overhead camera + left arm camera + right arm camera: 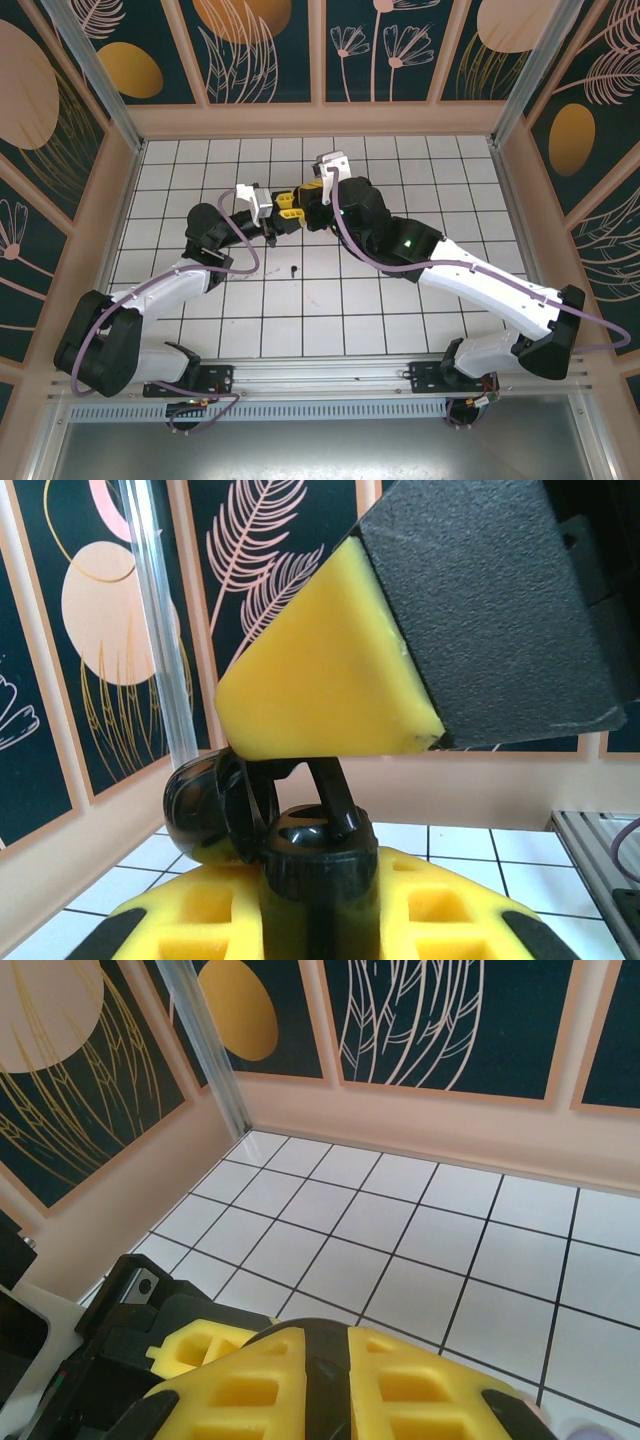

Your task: Insert the wireless bluetooth earbuds into the charging case

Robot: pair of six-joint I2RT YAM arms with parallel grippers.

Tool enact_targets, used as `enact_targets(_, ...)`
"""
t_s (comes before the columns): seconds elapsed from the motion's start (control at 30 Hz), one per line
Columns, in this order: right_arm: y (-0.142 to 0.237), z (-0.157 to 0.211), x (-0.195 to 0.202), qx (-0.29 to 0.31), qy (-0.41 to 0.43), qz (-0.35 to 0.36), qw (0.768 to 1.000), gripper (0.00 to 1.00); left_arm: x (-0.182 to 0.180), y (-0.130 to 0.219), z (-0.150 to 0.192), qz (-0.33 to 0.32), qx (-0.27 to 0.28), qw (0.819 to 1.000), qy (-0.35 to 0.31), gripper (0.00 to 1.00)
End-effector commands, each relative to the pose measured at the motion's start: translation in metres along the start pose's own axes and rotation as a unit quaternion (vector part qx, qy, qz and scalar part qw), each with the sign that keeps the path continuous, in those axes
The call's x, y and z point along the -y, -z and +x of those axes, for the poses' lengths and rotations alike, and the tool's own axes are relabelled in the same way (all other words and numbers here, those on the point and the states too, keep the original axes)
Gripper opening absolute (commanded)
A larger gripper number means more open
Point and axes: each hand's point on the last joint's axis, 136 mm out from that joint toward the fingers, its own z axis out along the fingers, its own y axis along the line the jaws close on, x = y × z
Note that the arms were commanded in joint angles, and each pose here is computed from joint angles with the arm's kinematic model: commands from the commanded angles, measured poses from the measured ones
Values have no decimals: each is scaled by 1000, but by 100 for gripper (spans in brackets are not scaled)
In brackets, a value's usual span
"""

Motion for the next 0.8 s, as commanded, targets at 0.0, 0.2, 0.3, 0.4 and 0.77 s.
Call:
enact_targets(0.0, 2, 4, 4, 1, -4, 10, 1000, 14, 3, -5, -26, 9, 31, 999, -27, 0)
enact_targets(0.2, -2, 7, 7, -3, 1, 21, 1000, 14, 5, -4, -27, 13, 32, 999, -33, 0)
enact_targets(0.3, -4, 8, 10, -3, 4, 34, 999, 14, 6, -4, -28, 14, 33, 999, -36, 0)
enact_targets(0.4, -5, 10, 13, -5, 13, 43, 999, 14, 6, -3, -29, 14, 33, 999, -37, 0)
enact_targets(0.77, -9, 23, -13, -23, 77, 20, 997, 13, 5, -3, -29, 11, 33, 999, -37, 0)
